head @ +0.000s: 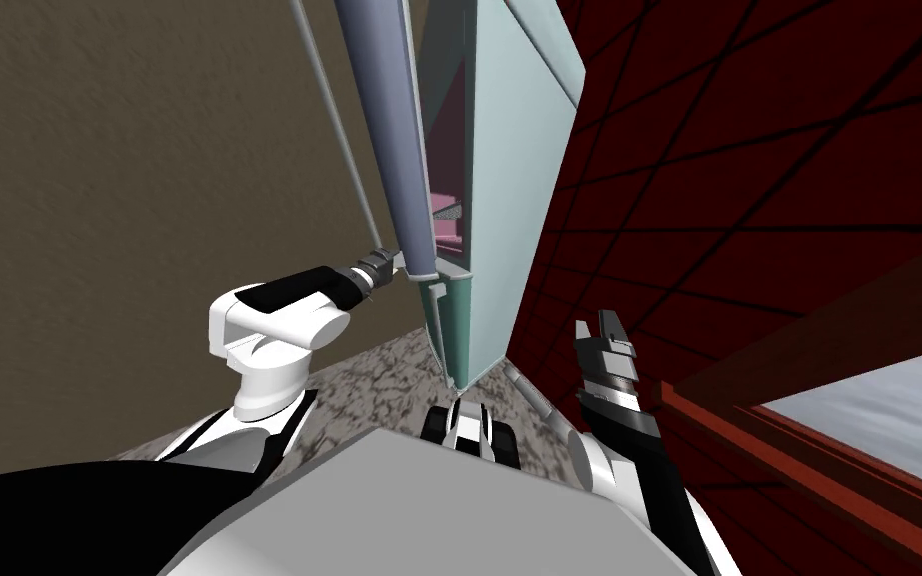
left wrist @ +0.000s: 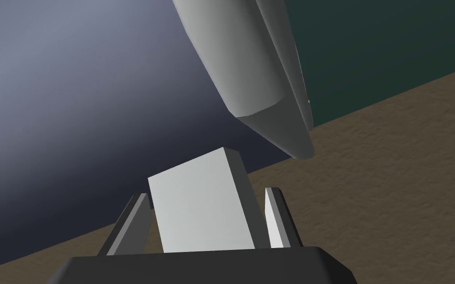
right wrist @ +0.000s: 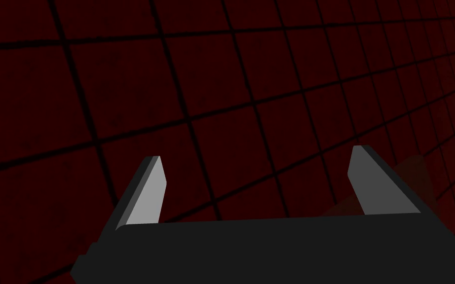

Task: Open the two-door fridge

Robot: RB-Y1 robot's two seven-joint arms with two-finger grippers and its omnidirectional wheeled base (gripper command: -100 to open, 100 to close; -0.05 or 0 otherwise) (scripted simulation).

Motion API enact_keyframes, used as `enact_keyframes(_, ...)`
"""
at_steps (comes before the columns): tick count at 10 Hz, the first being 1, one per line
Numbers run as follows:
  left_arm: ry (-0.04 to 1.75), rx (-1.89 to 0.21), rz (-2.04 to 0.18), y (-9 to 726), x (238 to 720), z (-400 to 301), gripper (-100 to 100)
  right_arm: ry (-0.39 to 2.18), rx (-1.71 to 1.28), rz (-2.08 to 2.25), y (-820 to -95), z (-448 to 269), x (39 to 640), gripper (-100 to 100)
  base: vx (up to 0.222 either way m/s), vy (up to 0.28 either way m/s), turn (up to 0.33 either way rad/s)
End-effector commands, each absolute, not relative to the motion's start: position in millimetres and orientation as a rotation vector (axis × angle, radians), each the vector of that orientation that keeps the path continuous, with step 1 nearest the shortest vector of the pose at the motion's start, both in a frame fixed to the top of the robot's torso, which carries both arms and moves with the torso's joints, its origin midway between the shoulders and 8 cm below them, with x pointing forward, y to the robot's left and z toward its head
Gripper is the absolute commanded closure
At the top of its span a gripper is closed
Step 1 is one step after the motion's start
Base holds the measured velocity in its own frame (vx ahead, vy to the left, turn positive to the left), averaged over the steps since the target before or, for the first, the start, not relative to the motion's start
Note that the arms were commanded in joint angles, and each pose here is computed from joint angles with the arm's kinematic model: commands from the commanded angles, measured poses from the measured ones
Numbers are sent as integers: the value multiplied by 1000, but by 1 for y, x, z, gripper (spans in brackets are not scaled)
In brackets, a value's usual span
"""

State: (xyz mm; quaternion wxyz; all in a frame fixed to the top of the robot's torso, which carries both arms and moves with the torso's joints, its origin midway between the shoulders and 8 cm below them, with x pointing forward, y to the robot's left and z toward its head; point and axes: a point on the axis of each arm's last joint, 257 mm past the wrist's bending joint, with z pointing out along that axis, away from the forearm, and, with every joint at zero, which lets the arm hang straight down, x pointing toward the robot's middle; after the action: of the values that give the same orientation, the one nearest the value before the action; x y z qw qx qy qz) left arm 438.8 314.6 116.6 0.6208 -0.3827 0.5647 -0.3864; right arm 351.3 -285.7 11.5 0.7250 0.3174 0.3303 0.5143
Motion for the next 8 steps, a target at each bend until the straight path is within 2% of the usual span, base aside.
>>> enact_keyframes(1,1308,-851,-917,305,439,121,100,729,701,1135,-286,11,351,0,-109,295,-51)
enact_keyframes(8,1374,-789,-999,269,438,122,100,729,700,1135,-286,12,351,0,-109,298,-78)
